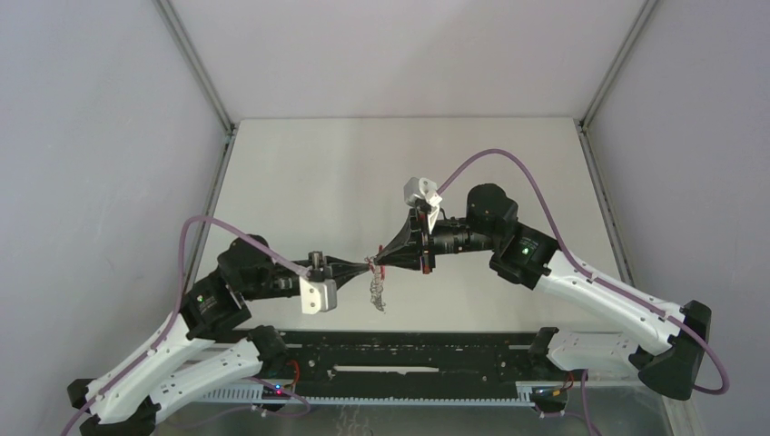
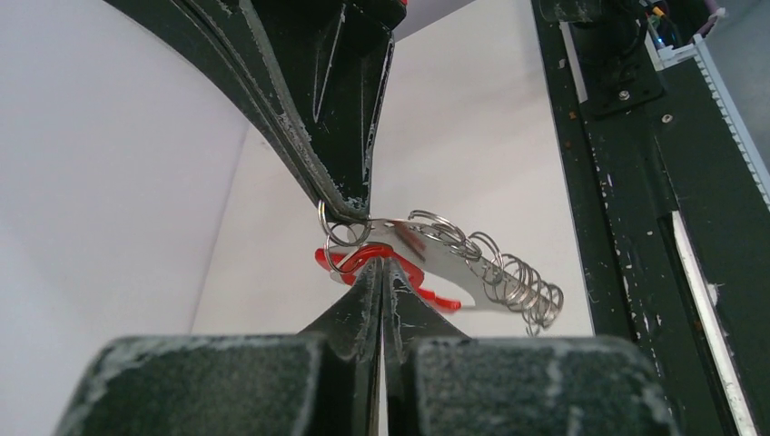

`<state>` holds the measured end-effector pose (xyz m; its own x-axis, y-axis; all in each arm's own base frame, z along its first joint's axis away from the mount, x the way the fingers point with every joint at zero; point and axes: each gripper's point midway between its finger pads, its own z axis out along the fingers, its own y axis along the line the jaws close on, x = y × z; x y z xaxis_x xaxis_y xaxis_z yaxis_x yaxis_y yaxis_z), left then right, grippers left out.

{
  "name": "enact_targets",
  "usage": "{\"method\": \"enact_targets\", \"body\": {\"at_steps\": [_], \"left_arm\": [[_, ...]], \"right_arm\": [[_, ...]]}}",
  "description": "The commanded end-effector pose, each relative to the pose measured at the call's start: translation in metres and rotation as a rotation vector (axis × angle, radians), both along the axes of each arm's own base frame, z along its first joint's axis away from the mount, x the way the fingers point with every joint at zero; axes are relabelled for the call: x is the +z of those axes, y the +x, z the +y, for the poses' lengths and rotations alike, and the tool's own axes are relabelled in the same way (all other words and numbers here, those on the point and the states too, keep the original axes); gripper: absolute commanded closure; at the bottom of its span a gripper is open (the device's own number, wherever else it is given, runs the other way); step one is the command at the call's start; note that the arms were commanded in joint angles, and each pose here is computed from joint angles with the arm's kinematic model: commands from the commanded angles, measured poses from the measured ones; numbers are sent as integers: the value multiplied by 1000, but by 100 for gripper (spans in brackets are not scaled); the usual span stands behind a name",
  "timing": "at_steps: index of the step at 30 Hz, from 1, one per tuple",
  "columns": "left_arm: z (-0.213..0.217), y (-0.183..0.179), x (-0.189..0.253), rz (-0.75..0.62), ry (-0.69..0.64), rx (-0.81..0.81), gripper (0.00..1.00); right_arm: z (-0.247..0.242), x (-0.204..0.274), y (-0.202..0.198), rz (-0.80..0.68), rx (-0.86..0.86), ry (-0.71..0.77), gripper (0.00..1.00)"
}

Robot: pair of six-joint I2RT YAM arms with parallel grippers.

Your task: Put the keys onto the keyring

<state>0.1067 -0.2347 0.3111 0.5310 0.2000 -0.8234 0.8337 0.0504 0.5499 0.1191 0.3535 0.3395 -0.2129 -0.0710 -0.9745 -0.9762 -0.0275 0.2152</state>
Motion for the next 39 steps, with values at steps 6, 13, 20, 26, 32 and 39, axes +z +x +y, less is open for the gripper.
{"method": "enact_targets", "body": {"at_steps": [6, 13, 20, 26, 32, 39], "left_arm": [[5, 2, 23, -153, -24, -1, 100], [9, 5, 35, -73, -62, 59, 64], [11, -2, 34, -22, -54, 39, 65], [8, -1, 36, -40, -49, 26, 65], [-1, -2, 39, -34, -40, -11, 65], [-3, -7, 33, -21, -16, -45, 73]], "right_arm": [[-3, 22, -3, -41, 12, 61, 100], [-5, 18, -3, -48, 19, 45, 100], [-8, 13, -5, -41, 42, 28, 100], [-8, 13, -7, -37, 66, 30, 100], [-6, 15, -8, -32, 84, 30, 100], [-6, 17, -8, -38, 87, 32, 100]]}}
